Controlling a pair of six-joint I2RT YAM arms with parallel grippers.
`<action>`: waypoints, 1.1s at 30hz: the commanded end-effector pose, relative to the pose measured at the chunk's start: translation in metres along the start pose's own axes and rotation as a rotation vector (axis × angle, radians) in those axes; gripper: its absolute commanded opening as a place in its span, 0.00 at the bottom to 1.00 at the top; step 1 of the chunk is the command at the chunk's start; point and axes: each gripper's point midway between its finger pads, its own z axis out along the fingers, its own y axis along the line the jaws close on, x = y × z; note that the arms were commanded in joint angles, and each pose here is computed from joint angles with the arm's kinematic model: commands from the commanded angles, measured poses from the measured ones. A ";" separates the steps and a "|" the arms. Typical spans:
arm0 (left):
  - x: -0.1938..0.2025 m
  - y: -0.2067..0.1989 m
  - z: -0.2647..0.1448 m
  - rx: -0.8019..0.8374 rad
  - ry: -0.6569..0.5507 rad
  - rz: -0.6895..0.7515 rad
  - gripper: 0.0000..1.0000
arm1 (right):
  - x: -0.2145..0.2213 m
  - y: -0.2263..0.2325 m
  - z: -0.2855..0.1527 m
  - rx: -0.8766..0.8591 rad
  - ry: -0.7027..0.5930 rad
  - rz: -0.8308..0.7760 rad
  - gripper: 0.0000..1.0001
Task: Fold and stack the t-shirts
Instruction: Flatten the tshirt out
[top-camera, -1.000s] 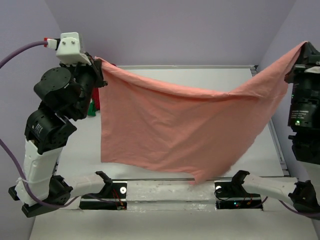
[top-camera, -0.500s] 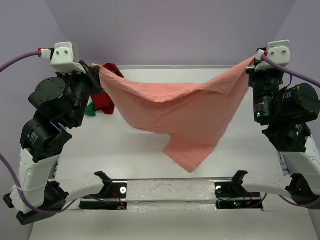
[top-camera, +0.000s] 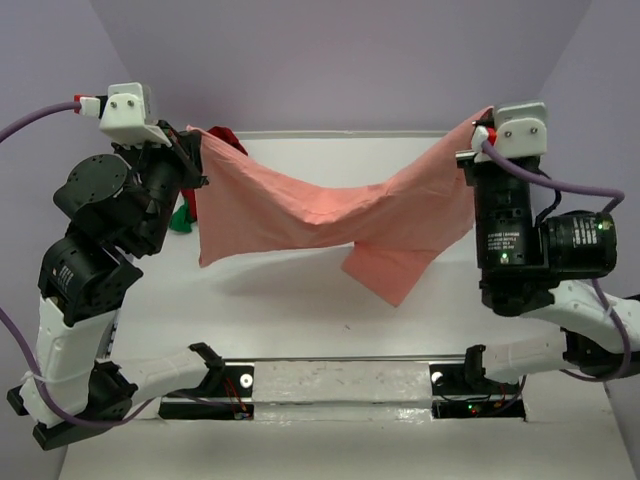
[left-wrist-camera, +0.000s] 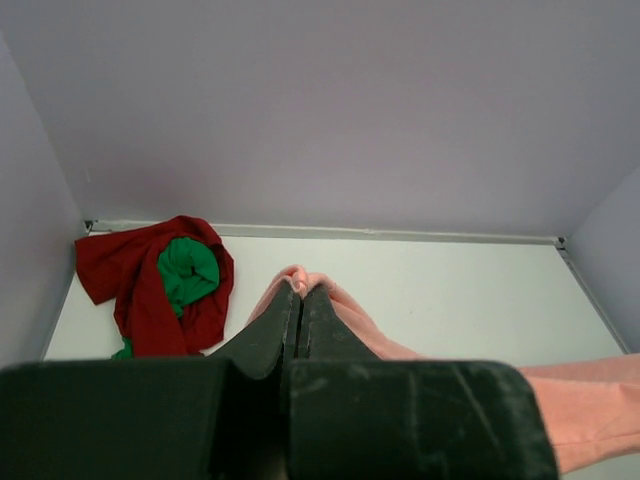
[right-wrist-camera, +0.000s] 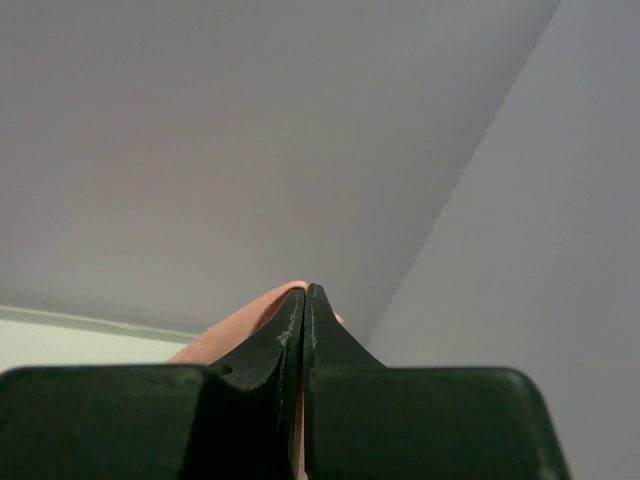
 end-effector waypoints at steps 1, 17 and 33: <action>-0.042 0.003 -0.017 0.035 -0.117 -0.073 0.00 | -0.018 -0.036 -0.022 0.190 -0.059 0.063 0.00; -0.060 -0.050 0.121 -0.062 -0.187 0.151 0.00 | -0.055 0.015 0.101 -0.041 -0.263 0.093 0.00; -0.032 0.029 0.215 -0.081 -0.121 0.084 0.00 | 0.027 -0.021 0.169 0.044 -0.077 0.066 0.00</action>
